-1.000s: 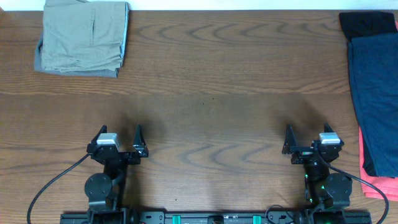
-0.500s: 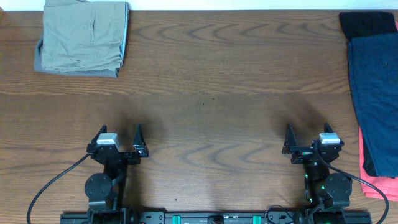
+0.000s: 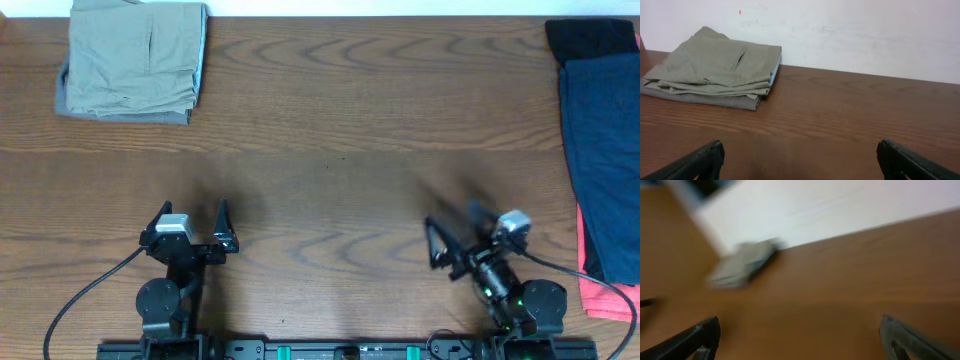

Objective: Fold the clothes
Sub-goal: 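Reach the right gripper to the navy trousers on the right stack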

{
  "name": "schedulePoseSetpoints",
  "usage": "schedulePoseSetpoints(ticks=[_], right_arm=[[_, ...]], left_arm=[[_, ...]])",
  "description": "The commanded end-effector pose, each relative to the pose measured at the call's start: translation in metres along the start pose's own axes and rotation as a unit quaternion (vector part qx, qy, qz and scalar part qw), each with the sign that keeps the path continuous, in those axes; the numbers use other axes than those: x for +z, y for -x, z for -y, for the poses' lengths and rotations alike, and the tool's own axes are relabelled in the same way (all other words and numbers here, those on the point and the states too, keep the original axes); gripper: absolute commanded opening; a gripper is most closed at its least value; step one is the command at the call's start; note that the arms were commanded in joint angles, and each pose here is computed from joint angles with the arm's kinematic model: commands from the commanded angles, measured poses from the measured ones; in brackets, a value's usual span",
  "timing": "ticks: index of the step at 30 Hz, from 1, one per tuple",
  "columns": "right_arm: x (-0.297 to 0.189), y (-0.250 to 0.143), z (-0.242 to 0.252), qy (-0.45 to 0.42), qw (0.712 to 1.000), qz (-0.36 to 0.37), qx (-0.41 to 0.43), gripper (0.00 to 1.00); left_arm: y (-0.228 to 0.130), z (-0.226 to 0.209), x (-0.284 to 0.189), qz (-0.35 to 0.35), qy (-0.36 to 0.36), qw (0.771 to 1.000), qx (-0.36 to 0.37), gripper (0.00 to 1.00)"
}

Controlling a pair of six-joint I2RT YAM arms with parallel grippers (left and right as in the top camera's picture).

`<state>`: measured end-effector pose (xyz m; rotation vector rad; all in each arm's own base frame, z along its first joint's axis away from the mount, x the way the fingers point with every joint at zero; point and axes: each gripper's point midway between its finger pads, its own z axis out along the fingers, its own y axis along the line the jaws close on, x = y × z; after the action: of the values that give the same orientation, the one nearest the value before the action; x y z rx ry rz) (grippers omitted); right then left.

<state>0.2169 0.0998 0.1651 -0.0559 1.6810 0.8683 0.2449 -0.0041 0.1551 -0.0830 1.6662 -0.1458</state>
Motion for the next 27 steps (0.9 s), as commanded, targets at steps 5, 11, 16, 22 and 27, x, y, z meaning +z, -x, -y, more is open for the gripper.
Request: schedulePoseSetpoints(ticks=[5,11,16,22,27], right_arm=[[-0.006,-0.016,-0.036,0.094,0.975,-0.070,0.190,0.99],[-0.015,0.038,-0.071,0.170,0.977,0.024,0.128,0.99],[-0.027,0.091,-0.087,0.149,0.981,0.099,0.079,0.99],[-0.018,0.146,-0.080,0.025,0.993,0.104,-0.043,0.99],[0.009,0.193,-0.018,-0.184,0.978,0.042,-0.083,0.99]], left_arm=[[-0.015,-0.001,0.001,-0.023,-0.002,1.000,0.006,0.98],[-0.015,-0.001,0.001,-0.023,-0.002,1.000,0.006,0.98],[-0.015,-0.001,0.001,-0.023,-0.002,1.000,0.006,0.98],[-0.015,-0.001,0.001,-0.023,-0.002,1.000,0.006,0.98],[-0.015,-0.001,0.001,-0.023,-0.002,1.000,0.006,0.98]])
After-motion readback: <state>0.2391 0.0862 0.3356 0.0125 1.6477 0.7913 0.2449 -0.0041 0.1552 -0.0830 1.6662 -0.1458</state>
